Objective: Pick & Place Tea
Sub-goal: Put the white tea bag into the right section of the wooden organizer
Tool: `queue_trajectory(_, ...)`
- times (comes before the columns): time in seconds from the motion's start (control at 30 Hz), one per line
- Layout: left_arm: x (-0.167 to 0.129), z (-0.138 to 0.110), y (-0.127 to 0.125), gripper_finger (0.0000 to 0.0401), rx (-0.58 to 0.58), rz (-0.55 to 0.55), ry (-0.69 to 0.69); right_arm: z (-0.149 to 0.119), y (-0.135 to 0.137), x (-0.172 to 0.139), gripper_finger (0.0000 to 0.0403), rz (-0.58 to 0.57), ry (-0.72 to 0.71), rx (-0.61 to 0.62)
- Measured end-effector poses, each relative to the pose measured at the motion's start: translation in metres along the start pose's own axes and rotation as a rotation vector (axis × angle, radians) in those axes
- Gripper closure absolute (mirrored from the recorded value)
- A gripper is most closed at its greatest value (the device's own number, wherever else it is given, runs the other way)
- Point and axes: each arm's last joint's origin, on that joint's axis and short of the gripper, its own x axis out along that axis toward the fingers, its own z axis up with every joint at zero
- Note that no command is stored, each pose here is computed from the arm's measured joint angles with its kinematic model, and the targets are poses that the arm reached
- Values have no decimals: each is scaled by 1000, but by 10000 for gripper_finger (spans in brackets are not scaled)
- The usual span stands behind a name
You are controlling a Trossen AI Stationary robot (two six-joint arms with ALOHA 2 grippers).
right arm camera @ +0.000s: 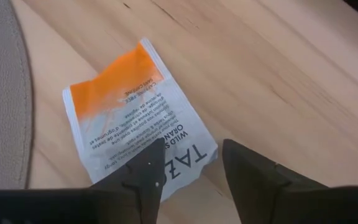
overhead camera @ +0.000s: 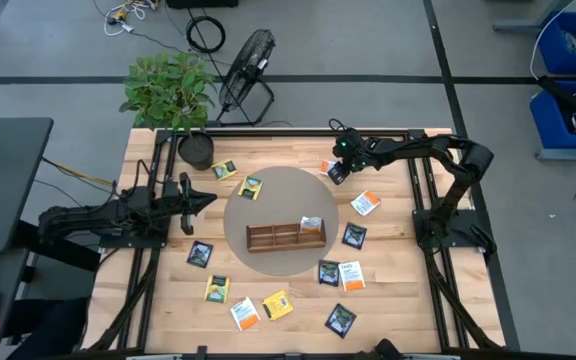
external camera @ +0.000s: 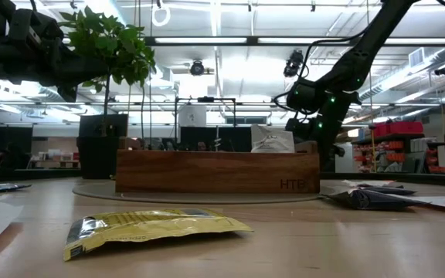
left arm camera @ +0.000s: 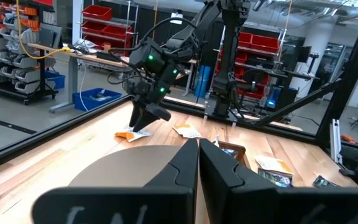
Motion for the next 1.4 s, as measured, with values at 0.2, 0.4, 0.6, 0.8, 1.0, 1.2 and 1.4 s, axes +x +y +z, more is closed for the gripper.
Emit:
queue_trajectory(0.2, 0, 0, 0, 383, 1, -1, -1, -1, -1, 1, 291, 1, 16, -18)
queue_trajectory(0.4, 0, 0, 0, 383, -3, 0, -1, -1, -1, 1, 382, -6, 13, -36)
queue_trajectory(0.6, 0, 0, 0, 383, -4, -1, -1, -2, -1, -3, 393, -9, 19, -65)
queue_trajectory(0.8, 0, 0, 0, 383, -6, -1, -1, -6, 11, -21, 399, -66, 24, -197)
queue_trajectory(1.0, 0, 0, 0, 383, -7, -1, -2, -10, 39, -47, 401, -136, -35, -378)
queue_trajectory(1.2, 0, 0, 0, 383, -26, -1, -2, -16, 63, -74, 402, -221, -123, -516)
queue_trajectory(1.4, 0, 1, 0, 383, -66, 19, -10, -21, 81, -97, 402, -239, -211, -639)
